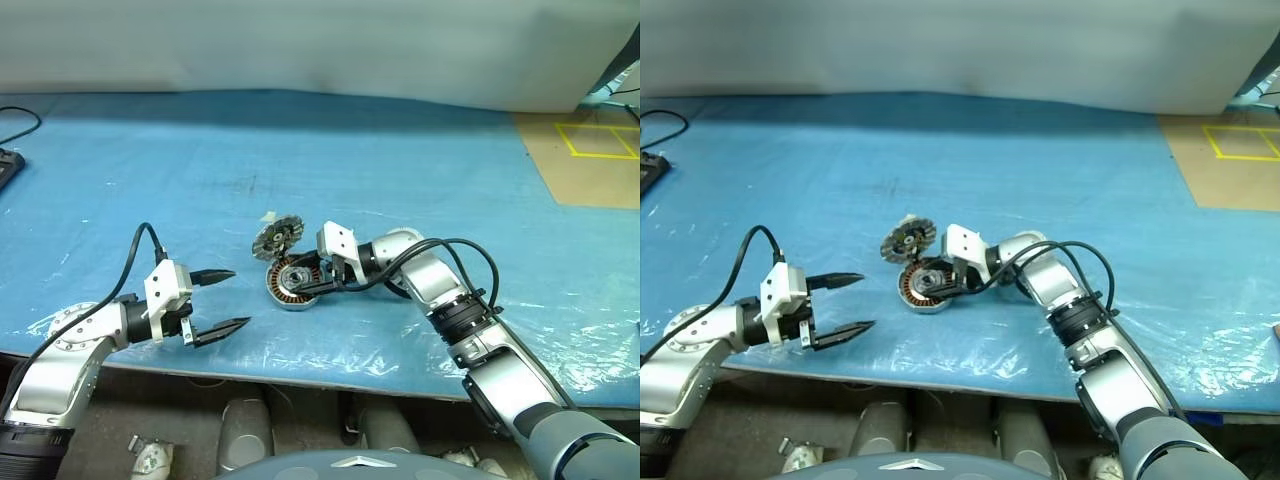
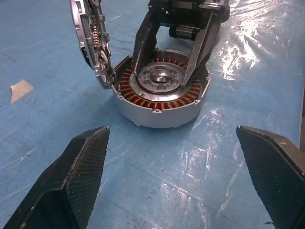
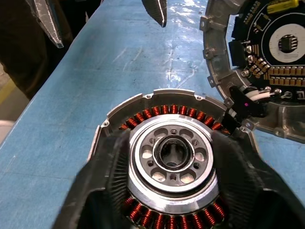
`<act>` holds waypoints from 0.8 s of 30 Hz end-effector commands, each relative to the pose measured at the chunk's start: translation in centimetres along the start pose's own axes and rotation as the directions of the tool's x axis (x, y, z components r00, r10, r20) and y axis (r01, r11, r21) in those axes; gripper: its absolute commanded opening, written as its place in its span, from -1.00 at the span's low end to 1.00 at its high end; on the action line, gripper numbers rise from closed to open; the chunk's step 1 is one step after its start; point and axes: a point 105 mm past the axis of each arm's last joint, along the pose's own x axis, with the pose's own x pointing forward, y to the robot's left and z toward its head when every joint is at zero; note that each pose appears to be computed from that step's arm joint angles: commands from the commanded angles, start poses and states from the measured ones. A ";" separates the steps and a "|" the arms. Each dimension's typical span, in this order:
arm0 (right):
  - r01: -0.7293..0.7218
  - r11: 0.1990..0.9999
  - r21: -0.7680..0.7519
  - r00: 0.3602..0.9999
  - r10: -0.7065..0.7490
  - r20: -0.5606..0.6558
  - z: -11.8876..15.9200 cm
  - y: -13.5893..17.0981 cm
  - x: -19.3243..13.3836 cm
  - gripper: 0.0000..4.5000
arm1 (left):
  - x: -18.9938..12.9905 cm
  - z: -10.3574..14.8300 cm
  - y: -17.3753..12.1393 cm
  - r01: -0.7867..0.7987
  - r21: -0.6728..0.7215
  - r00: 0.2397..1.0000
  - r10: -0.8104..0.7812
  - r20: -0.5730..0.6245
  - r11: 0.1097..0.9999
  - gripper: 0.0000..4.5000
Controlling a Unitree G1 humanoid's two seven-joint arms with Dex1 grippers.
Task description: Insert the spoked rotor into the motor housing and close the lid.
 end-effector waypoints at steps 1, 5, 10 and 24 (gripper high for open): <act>0.007 0.999 -0.039 0.999 -0.005 0.049 1.6 -0.3 -0.2 0.41 | 0.2 0.7 -0.2 0.005 0.029 1.000 -0.006 0.018 1.000 1.00; 0.003 0.999 -0.035 0.997 0.000 0.080 2.2 -0.3 -0.3 0.41 | 0.3 0.7 -0.2 0.002 0.031 1.000 -0.002 0.017 1.000 1.00; 0.008 1.000 -0.013 0.994 -0.006 0.111 2.7 -0.5 -0.5 0.41 | 0.4 0.6 -0.1 0.001 0.033 1.000 -0.001 0.018 0.999 1.00; 0.033 0.999 -0.001 0.995 -0.032 0.091 2.3 -1.1 -0.3 -0.98 | 0.3 0.4 -0.1 -0.004 0.030 1.000 0.004 0.010 1.000 1.00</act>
